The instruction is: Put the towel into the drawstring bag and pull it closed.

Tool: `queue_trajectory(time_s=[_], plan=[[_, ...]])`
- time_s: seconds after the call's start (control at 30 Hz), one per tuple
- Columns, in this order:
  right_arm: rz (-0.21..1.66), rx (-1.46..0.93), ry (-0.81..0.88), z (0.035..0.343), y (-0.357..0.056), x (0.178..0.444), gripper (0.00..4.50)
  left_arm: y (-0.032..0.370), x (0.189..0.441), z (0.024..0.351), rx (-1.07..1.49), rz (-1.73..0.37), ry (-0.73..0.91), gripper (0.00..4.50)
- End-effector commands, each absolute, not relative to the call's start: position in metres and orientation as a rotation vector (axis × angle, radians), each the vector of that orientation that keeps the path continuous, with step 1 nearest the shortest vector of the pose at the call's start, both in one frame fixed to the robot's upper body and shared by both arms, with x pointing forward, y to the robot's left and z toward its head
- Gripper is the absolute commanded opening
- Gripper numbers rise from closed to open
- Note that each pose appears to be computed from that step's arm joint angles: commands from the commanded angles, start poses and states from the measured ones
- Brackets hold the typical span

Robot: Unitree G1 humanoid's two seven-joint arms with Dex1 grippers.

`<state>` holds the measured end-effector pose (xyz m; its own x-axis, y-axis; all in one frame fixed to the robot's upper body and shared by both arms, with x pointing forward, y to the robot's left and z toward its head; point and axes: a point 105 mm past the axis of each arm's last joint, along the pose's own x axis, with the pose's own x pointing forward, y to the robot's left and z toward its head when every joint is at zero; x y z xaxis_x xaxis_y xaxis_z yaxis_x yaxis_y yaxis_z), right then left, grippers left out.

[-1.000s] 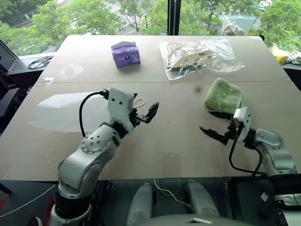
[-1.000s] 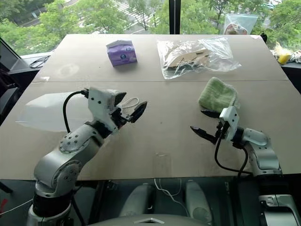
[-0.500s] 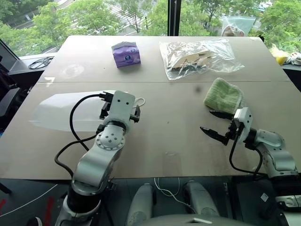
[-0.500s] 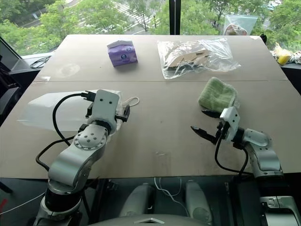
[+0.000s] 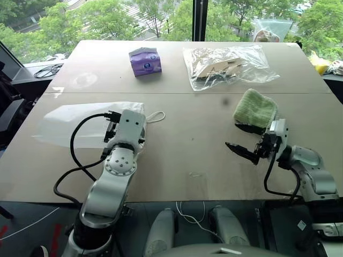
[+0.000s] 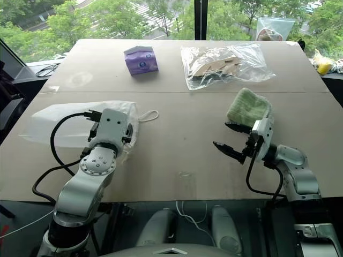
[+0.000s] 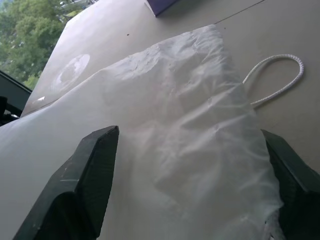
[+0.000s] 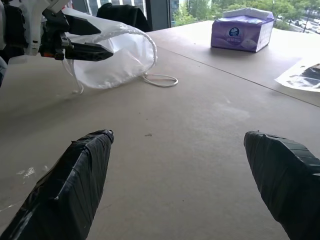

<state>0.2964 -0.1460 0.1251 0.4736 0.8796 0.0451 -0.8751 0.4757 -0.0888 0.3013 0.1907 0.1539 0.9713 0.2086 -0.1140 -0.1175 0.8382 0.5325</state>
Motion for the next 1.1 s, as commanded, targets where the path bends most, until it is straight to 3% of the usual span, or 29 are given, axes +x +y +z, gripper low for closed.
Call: queue_trajectory(time_s=[0.03, 0.2, 0.5, 0.77, 0.93, 1.1], plan=[[1.076, -0.066, -0.14, 0.137, -0.147, 0.294, 4.5, 0.192, 0.301, 0.166, 0.591, 0.192, 0.094, 2.2], [1.066, -0.066, -0.142, 0.135, -0.147, 0.295, 4.5, 0.177, 0.302, 0.182, 0.647, 0.101, -0.051, 0.08], [1.02, -0.078, -0.168, 0.139, -0.149, 0.299, 4.5, 0.158, 0.295, 0.195, 0.692, -0.219, -0.269, 0.08], [0.627, -0.132, -0.12, 0.159, -0.174, 0.355, 4.5, 0.19, 0.335, 0.248, 0.276, -0.191, -0.367, 0.08], [0.503, -0.46, 0.067, 0.141, -0.195, 0.372, 4.5, 0.186, 0.35, 0.268, 0.21, -0.247, -0.39, 0.08], [0.512, -0.699, 0.094, 0.138, -0.194, 0.377, 4.5, 0.192, 0.362, 0.28, 0.104, -0.259, -0.388, 0.08]])
